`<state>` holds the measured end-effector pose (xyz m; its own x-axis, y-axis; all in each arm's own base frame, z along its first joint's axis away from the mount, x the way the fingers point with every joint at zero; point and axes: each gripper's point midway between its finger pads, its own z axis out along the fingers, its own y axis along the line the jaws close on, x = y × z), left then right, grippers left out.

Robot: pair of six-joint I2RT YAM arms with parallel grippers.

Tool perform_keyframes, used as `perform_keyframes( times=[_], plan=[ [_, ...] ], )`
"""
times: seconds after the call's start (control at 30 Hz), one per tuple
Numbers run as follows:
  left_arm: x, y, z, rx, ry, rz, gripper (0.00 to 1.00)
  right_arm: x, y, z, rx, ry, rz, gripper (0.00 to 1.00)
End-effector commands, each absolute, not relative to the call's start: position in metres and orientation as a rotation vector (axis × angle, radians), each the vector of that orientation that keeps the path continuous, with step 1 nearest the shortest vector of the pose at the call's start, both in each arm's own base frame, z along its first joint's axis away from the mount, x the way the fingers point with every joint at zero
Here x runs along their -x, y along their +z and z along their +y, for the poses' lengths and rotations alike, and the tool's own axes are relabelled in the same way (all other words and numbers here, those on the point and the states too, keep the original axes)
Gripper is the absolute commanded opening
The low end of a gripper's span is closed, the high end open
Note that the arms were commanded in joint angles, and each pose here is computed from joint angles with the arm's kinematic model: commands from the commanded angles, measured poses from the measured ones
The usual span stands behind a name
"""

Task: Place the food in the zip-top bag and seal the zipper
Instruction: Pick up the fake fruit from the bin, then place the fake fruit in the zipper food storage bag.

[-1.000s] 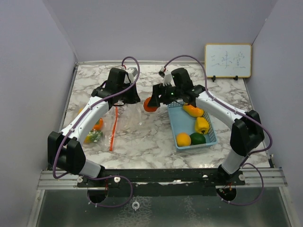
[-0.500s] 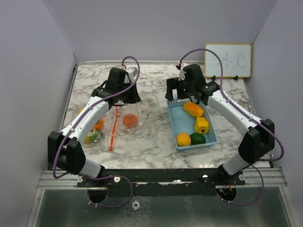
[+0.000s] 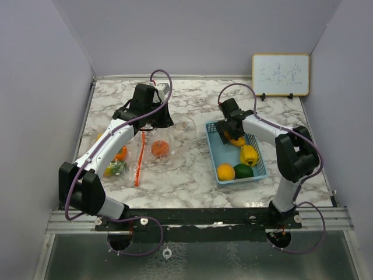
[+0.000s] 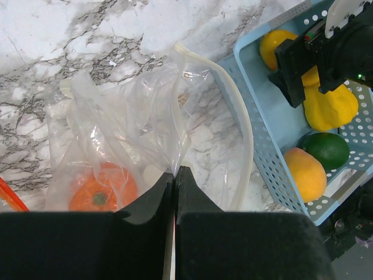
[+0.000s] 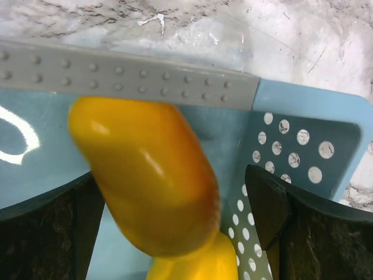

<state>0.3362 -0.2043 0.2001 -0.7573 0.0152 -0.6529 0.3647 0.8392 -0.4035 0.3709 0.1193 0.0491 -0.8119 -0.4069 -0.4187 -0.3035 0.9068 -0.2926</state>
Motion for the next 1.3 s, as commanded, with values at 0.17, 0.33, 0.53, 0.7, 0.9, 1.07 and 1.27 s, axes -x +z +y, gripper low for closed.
perform_keyframes(
  times=[0.17,0.33,0.53,0.7,0.9,1.07,1.27],
  plan=[
    [-0.335,0.215,-0.208,-0.312,-0.709,2.316,0.00,-0.381,0.056,0.127,0.466,-0.204,2.542,0.27],
    [-0.337,0.216,-0.212,-0.320,-0.722,2.316,0.00,-0.368,0.102,0.153,0.478,0.034,2.492,0.20],
    [-0.338,0.219,-0.216,-0.314,-0.754,2.311,0.00,-0.337,0.214,0.245,0.549,0.681,2.232,0.23],
    [-0.336,0.227,-0.220,-0.313,-0.793,2.288,0.00,-0.323,0.256,0.320,0.589,1.085,2.044,0.27],
    [-0.332,0.238,-0.224,-0.303,-0.840,2.249,0.00,-0.334,0.245,0.359,0.468,1.215,2.028,0.36],
    [-0.327,0.242,-0.224,-0.298,-0.857,2.233,0.00,-0.343,0.213,0.354,0.352,1.102,2.145,0.58],
    [-0.327,0.241,-0.223,-0.301,-0.854,2.229,0.00,-0.343,0.218,0.338,0.342,0.989,2.151,0.96]
  ],
)
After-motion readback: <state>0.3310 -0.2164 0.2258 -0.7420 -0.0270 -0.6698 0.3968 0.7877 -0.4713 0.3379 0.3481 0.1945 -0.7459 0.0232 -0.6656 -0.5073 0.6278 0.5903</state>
